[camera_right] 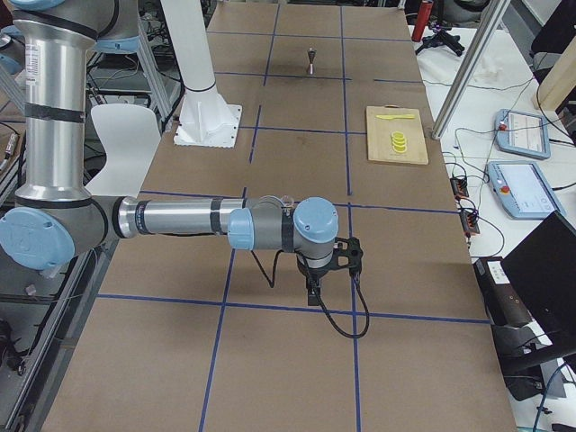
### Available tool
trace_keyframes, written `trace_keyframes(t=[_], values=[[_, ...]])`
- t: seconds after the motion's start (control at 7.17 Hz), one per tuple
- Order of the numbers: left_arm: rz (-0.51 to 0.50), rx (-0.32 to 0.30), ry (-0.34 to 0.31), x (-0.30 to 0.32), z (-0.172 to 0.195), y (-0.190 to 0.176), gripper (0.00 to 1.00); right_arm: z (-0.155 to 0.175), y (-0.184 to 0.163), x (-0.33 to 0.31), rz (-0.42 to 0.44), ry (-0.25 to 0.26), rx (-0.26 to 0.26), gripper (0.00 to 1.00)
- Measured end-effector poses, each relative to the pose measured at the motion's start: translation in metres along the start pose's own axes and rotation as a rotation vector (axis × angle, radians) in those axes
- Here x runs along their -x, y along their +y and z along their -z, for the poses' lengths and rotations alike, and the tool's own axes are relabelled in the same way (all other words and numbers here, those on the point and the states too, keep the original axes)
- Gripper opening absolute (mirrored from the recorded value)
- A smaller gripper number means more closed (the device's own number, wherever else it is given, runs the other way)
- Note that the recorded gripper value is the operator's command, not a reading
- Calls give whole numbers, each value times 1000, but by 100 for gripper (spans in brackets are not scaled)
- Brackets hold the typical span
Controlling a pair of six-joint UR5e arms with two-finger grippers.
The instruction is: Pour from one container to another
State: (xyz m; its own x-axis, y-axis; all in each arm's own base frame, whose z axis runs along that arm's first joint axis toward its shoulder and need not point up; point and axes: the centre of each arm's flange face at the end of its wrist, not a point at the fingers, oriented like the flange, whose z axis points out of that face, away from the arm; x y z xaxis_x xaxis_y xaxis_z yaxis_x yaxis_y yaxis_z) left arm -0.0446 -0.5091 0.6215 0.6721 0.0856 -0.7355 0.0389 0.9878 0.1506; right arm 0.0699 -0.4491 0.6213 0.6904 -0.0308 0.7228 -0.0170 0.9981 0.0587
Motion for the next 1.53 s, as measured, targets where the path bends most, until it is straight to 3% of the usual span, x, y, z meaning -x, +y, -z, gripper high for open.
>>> trace_keyframes(t=[1.26, 1.53], values=[[-15, 14, -8, -3, -8, 2, 100, 0, -1, 1, 5, 0, -2, 100], [-16, 10, -47, 0, -8, 2, 100, 0, -1, 2, 7, 0, -1, 100]])
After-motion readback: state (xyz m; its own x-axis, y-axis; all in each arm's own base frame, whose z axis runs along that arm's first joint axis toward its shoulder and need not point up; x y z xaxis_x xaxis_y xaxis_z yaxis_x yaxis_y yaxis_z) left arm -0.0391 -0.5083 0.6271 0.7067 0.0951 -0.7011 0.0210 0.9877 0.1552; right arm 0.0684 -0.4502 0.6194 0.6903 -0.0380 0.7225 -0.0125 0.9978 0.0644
